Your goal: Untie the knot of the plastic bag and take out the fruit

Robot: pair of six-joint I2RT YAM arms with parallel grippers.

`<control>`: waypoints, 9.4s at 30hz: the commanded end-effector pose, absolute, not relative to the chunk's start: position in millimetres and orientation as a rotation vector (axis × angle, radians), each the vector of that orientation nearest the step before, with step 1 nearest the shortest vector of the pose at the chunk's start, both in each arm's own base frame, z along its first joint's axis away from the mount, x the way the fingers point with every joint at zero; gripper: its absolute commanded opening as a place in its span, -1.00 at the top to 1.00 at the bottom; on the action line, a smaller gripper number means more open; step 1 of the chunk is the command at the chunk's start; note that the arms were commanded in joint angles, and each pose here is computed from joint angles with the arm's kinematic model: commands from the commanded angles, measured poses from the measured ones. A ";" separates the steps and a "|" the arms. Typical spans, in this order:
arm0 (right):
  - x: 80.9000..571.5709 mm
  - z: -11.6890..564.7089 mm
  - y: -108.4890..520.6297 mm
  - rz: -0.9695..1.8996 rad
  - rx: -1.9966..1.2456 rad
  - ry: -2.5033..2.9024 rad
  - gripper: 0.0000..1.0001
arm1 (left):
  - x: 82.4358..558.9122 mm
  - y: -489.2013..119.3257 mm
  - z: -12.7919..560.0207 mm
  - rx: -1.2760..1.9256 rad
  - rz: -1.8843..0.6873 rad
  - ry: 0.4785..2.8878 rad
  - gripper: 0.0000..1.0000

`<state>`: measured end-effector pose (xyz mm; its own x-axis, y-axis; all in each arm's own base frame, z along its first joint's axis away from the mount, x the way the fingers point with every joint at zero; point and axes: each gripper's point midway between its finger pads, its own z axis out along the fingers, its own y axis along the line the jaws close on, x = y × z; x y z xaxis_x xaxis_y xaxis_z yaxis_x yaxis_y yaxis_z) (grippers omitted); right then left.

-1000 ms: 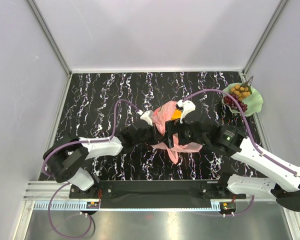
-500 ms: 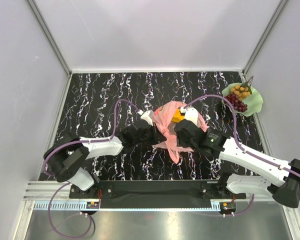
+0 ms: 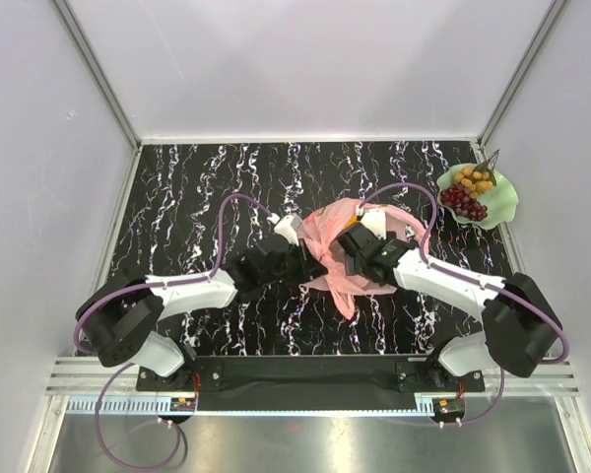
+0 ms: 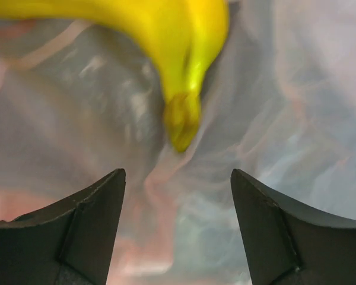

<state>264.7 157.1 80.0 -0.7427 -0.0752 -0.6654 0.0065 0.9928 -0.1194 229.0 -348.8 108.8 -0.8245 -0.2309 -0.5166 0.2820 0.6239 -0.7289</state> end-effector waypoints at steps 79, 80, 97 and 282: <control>261.5 144.7 135.4 -0.016 -0.028 2.630 1.00 | 299.1 -261.4 212.7 -0.126 -0.989 2.013 1.00; 263.1 145.6 138.2 0.013 -0.023 2.616 1.00 | 300.4 -257.8 213.4 -0.132 -0.966 2.008 1.00; 248.6 202.9 162.1 0.369 -0.151 2.391 1.00 | 332.4 -275.1 160.2 -0.076 -0.863 2.187 1.00; 78.8 468.4 97.4 0.670 -0.041 1.324 -0.99 | 160.1 -101.3 306.4 -0.086 -0.751 1.653 -0.98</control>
